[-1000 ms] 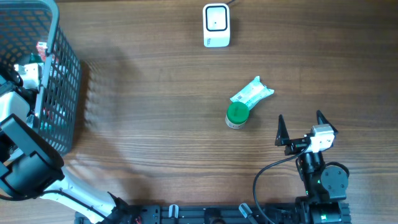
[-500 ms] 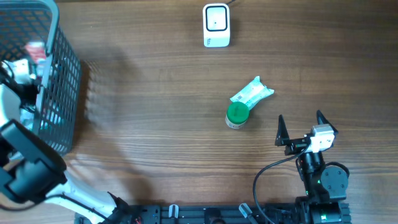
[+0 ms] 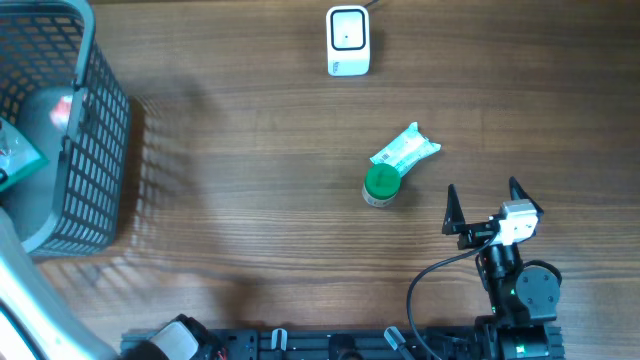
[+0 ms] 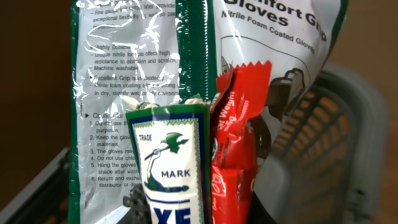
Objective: Scan the item barcode
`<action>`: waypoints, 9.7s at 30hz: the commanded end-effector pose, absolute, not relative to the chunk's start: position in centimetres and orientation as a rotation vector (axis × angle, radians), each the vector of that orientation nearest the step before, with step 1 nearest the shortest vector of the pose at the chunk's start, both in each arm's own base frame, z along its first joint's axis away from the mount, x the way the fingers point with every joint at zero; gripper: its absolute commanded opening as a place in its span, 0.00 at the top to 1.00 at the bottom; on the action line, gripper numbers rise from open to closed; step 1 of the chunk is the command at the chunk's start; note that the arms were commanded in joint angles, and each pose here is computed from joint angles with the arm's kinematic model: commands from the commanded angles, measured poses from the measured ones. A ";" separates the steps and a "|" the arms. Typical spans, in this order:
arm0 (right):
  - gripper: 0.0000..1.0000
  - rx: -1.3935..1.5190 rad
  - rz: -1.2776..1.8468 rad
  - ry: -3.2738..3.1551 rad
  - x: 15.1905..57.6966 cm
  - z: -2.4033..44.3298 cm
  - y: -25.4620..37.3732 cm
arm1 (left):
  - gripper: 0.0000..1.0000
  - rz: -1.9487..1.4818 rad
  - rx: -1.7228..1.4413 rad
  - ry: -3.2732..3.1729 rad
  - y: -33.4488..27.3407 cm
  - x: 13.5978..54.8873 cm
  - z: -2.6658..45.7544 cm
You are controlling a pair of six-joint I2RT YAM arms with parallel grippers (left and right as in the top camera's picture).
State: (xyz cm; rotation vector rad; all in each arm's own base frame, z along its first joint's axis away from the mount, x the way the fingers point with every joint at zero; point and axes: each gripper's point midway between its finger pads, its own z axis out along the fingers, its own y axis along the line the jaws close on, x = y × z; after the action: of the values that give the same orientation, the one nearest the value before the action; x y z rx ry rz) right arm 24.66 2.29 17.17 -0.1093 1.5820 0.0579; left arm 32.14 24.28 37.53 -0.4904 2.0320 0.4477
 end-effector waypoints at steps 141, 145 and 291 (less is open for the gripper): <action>0.00 -0.126 0.047 1.577 24.6 17.2 2.3 | 0.64 -0.142 -0.443 2.059 11.8 35.3 41.3; 0.00 -0.126 0.047 1.577 24.6 17.2 2.3 | 0.64 -0.198 -0.349 2.290 5.0 33.6 37.4; 0.09 0.068 0.237 2.978 30.5 15.7 13.5 | 0.00 0.214 -0.597 2.535 6.1 32.5 20.9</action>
State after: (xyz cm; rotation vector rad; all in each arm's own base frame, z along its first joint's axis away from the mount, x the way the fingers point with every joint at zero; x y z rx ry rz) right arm 29.74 13.50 16.18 -0.0460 2.9918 0.3640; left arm 32.32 5.69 19.89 -0.5786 2.5733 0.2037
